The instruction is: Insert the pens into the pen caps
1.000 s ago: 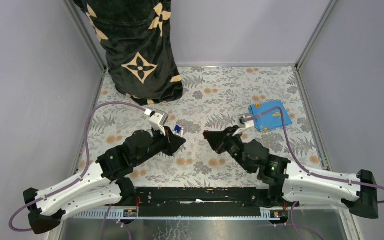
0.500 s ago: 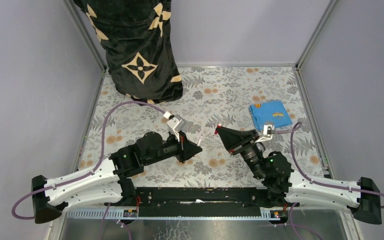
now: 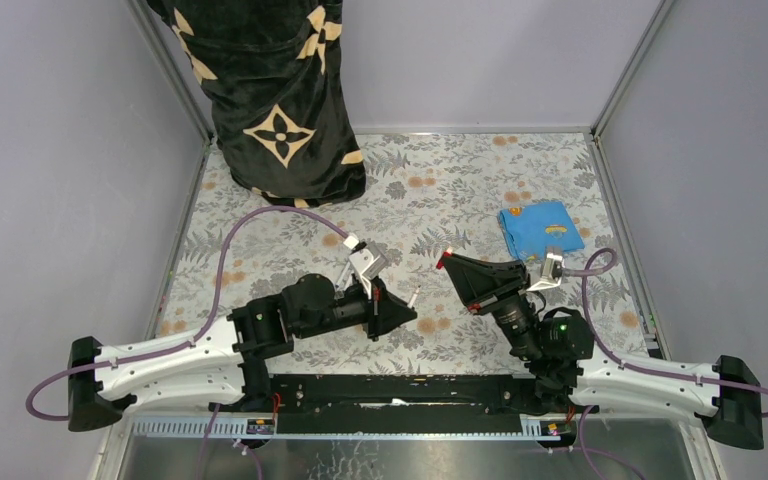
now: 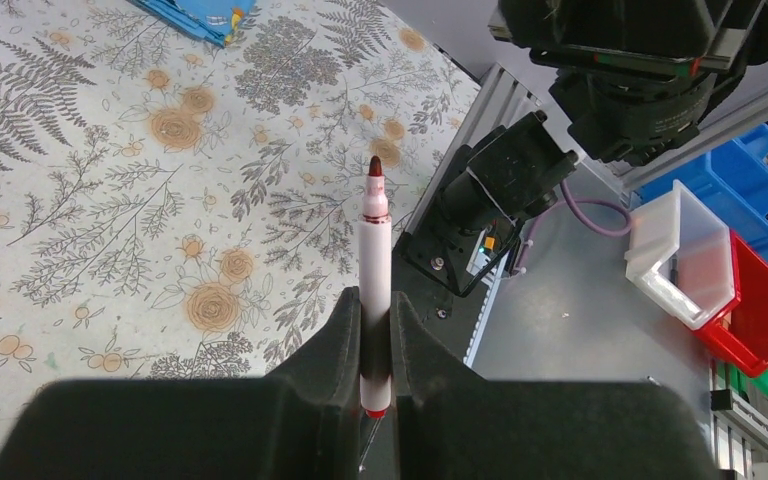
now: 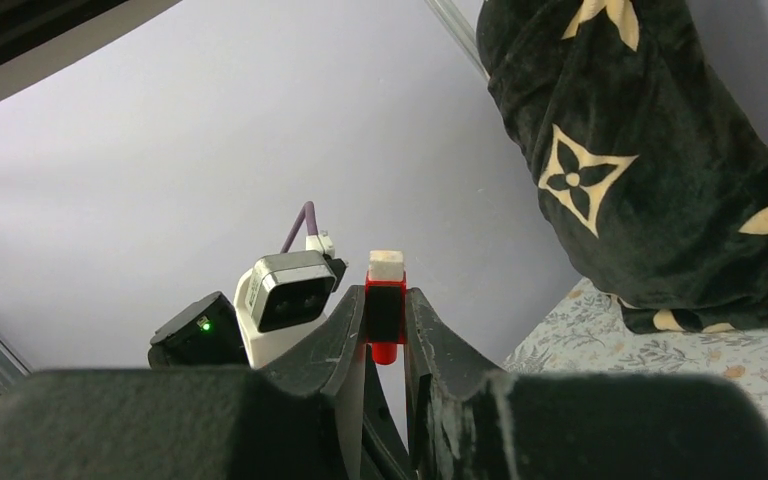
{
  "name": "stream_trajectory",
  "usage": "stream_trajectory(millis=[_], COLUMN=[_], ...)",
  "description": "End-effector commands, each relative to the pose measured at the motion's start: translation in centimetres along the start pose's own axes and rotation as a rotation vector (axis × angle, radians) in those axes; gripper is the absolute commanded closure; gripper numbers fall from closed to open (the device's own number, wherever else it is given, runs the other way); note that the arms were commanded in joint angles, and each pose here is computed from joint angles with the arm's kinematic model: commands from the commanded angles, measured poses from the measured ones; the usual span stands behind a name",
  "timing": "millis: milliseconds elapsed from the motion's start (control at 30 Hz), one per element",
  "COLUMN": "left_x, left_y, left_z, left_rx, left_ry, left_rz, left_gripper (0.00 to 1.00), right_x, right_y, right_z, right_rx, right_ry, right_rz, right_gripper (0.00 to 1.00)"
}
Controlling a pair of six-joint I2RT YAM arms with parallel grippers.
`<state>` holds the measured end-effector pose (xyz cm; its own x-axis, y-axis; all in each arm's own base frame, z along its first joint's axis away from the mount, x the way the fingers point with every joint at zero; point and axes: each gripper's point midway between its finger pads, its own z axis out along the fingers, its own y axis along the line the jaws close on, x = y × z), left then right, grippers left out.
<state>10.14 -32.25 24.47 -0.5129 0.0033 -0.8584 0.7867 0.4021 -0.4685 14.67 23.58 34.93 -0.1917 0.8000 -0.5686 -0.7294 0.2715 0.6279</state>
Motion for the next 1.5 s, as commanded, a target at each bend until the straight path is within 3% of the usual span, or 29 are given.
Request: stream_trajectory(millis=[0,533,1467], left_x=[-2.5,-3.6,-3.3], left_y=[-2.0,-1.9,-2.1], left_z=[-0.2,-0.8,-0.3], left_rx=[0.074,0.057,0.072], left_ry=[-0.088,-0.149,-0.125], left_rz=[0.038,0.04,0.056], left_gripper=[1.0,1.0,1.0], right_x=[-1.3,0.8,1.7], right_y=[1.5,1.4,0.8], right_z=[0.3,0.1,0.9], right_rx=[-0.065,-0.079,-0.024], right_ry=[-0.05,0.011,0.05], right_rz=[0.027,0.075,0.079], right_gripper=[1.0,1.0,1.0])
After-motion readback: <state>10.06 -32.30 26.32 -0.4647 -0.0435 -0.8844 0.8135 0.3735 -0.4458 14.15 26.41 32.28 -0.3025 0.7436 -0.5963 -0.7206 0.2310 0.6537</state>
